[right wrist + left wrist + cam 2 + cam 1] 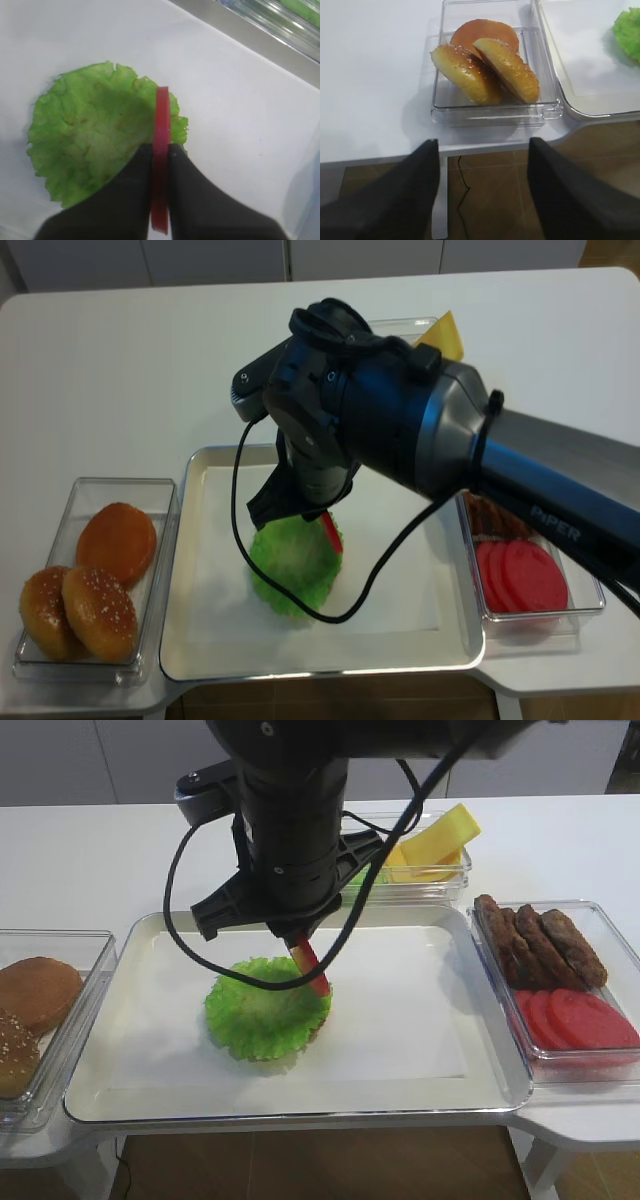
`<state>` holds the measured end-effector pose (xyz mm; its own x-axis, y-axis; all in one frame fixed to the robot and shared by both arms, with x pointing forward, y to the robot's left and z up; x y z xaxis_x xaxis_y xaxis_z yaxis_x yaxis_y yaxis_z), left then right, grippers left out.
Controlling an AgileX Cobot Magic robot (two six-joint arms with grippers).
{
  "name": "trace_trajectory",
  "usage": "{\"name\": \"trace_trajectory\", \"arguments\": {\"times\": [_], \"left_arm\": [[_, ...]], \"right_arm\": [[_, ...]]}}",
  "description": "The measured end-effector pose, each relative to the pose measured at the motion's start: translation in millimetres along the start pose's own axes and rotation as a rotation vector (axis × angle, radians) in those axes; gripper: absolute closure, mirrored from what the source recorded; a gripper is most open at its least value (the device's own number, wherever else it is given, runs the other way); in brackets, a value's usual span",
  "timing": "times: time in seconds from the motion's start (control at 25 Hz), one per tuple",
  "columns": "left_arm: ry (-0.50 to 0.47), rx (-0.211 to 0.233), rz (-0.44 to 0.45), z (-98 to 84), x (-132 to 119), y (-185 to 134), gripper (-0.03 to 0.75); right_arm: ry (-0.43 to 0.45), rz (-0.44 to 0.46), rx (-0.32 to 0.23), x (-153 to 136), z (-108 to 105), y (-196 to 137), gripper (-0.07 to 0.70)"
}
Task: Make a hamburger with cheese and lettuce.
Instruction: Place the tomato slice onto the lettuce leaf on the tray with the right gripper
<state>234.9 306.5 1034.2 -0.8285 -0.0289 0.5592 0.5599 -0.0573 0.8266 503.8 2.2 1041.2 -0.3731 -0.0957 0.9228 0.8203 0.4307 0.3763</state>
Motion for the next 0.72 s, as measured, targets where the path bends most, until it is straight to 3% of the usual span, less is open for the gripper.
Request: {"name": "trace_trajectory", "arguments": {"times": [0.72], "left_arm": [[0.000,0.000,0.000,0.0,0.0,0.0,0.301]], "right_arm": [[-0.002,0.008,0.010,-7.6,3.9,-0.4,0.561]]}}
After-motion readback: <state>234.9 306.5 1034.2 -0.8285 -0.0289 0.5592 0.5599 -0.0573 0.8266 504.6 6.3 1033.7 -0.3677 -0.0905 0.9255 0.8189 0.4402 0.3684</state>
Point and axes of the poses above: a point on each arm's last joint axis where the gripper is mounted, x pointing back along that axis away from the gripper, z along the wrist's bending axis when the last joint is at zero, y = z × x, the point moved 1 cm from there along -x, pointing out along that axis toward the gripper, and after that the axes turned 5 degrees about -x, right-handed, at the moved point
